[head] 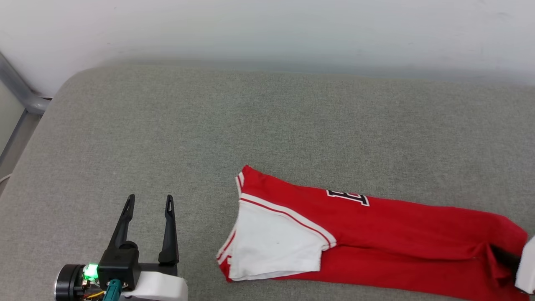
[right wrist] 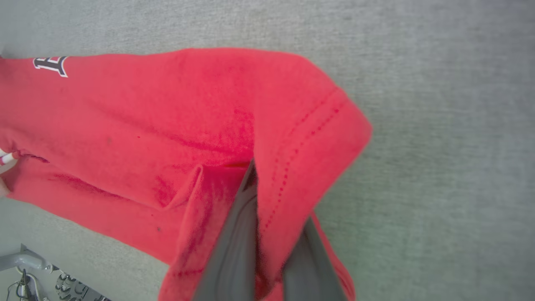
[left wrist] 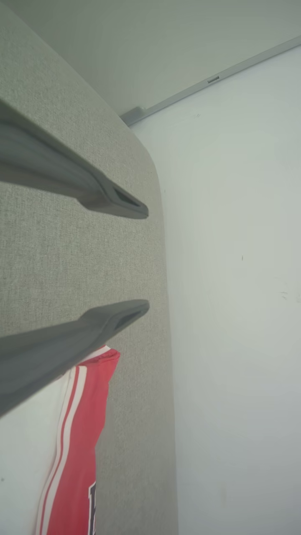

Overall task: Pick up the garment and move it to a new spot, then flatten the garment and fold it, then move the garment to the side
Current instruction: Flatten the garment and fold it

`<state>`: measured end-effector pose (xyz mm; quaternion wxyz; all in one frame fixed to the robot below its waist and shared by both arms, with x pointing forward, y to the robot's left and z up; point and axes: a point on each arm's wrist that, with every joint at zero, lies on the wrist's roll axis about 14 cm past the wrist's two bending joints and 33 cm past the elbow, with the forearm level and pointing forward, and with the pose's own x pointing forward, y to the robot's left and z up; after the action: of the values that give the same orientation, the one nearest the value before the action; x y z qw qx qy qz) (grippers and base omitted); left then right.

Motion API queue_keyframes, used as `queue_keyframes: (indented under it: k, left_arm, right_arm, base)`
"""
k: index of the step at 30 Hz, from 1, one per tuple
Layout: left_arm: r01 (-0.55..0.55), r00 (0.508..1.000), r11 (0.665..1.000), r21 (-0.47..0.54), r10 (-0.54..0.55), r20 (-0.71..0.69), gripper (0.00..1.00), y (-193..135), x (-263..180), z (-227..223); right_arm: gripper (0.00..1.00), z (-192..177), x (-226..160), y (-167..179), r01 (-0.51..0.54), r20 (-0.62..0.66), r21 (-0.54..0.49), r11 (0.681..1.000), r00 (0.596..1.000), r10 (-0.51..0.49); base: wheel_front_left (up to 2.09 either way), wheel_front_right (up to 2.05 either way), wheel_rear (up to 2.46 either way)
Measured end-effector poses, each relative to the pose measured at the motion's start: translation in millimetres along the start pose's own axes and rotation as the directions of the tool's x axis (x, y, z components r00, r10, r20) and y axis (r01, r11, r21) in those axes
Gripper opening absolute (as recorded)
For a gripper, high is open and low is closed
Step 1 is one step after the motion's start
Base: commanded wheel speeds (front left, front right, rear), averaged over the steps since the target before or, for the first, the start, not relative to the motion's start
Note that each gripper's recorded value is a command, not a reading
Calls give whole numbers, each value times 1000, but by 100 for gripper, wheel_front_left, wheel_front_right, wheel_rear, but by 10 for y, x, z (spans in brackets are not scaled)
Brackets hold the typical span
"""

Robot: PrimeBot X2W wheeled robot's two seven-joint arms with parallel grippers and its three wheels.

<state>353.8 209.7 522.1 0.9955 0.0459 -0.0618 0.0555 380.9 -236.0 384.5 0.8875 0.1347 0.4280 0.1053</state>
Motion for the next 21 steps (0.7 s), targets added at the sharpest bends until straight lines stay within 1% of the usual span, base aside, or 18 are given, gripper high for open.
queue_keyframes:
  k: [5,8,10,13,16,17,21]
  left_arm:
    - [13,1000,1000,-1,-13,14,100,-16,-43,48]
    - [21,1000,1000,-15,-20,19,100,-37,-72,69]
    - [25,1000,1000,-20,-24,17,100,-40,-105,66]
    - [27,999,999,-20,-26,21,100,-35,-130,82]
    - [32,999,999,-24,-31,19,100,-42,-166,76]
    - [34,999,999,-26,-33,20,100,-47,-177,82]
    - [44,999,999,-28,-43,24,100,-69,-190,91]
  right_arm:
    - [0,156,-223,-407,115,48,-24,993,992,-114]
    - [0,208,-379,-658,197,63,-67,978,979,-193]
    - [0,223,-450,-731,217,71,-62,974,974,-213]
    - [0,276,-492,-657,189,99,-40,981,978,-184]
    - [0,333,-540,-498,137,108,-48,989,985,-131]
    - [0,335,-561,-344,85,104,-50,995,991,-79]
    - [0,445,-600,54,-38,134,-71,997,990,47]
  base:
    - [0,0,0]
    - [0,0,0]
    - [0,0,0]
    - [0,0,0]
    - [0,0,0]
    - [0,0,0]
    - [0,0,0]
